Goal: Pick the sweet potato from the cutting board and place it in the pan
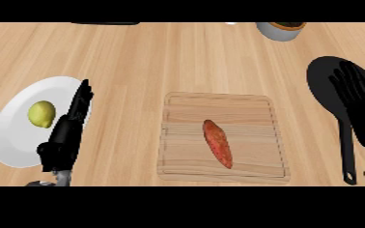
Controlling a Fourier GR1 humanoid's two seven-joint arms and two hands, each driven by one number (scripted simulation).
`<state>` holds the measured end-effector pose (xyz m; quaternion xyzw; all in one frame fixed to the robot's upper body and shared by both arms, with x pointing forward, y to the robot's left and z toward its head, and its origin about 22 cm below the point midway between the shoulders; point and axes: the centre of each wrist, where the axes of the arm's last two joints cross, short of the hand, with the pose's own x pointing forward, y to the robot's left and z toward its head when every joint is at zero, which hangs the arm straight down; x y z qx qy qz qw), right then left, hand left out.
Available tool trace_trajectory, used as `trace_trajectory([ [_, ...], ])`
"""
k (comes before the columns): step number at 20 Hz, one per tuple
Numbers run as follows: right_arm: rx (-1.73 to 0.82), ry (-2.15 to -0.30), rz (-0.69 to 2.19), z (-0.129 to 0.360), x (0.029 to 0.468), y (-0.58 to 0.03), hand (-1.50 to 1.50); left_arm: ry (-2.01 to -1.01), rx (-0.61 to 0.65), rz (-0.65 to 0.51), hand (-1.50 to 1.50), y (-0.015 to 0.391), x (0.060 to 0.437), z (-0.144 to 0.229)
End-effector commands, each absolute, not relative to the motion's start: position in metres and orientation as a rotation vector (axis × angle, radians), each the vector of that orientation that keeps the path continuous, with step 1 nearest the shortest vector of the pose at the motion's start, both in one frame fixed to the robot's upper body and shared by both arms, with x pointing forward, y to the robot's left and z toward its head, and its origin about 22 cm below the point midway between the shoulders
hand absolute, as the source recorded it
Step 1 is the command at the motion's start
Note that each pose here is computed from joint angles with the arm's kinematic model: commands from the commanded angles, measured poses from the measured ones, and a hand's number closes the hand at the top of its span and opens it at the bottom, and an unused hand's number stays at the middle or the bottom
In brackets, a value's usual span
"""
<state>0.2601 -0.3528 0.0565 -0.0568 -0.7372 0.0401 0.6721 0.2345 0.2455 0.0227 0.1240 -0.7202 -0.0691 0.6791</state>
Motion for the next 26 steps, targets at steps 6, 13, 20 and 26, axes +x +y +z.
trace_trajectory([
  [6,0.326,-1.549,0.212,0.029,0.26,-0.23,1.5,-1.262,0.134,0.215,0.0,0.241,0.206,-0.033],
  [13,-0.106,-1.845,0.426,0.008,0.158,-0.194,-1.5,-1.206,0.118,0.305,0.0,0.254,0.204,-0.048],
  [20,-0.471,-1.764,0.474,0.034,0.131,-0.179,-1.5,-1.218,0.063,0.278,0.0,0.243,0.21,-0.031],
  [26,-0.604,-1.639,0.528,0.078,0.187,-0.146,-1.5,-1.236,0.072,0.253,0.0,0.243,0.216,-0.038],
])
